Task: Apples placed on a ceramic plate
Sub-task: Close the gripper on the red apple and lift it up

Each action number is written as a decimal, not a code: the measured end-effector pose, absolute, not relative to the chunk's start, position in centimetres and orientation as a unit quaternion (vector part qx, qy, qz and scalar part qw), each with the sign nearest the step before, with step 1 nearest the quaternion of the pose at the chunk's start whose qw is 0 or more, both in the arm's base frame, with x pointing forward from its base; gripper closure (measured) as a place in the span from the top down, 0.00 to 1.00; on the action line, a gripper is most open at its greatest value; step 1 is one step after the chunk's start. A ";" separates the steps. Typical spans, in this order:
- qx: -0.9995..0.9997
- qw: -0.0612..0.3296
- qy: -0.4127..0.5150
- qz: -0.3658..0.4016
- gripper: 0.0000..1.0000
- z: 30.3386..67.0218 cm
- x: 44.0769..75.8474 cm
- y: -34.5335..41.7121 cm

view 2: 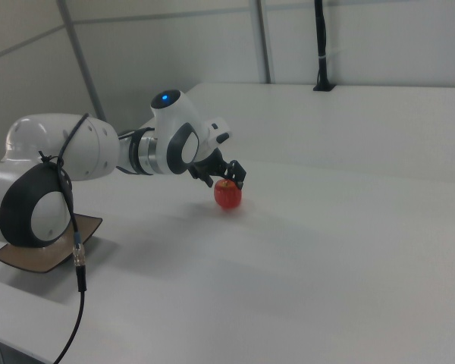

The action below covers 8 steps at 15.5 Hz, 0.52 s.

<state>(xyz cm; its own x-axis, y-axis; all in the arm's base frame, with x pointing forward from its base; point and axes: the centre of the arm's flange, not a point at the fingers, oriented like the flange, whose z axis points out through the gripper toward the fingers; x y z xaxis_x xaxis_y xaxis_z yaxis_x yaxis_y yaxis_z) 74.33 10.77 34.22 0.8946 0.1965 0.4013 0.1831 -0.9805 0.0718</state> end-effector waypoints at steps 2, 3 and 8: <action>0.974 0.021 0.102 0.202 1.00 33.2 74.3 10.8; 0.974 0.023 0.105 0.199 1.00 32.6 74.4 10.8; 0.974 0.033 0.114 0.195 0.88 31.8 74.4 10.8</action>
<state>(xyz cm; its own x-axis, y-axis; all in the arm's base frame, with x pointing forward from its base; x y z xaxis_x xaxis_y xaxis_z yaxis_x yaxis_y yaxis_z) 74.36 10.83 31.76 0.8982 0.2353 0.3714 0.2099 -0.9717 0.1080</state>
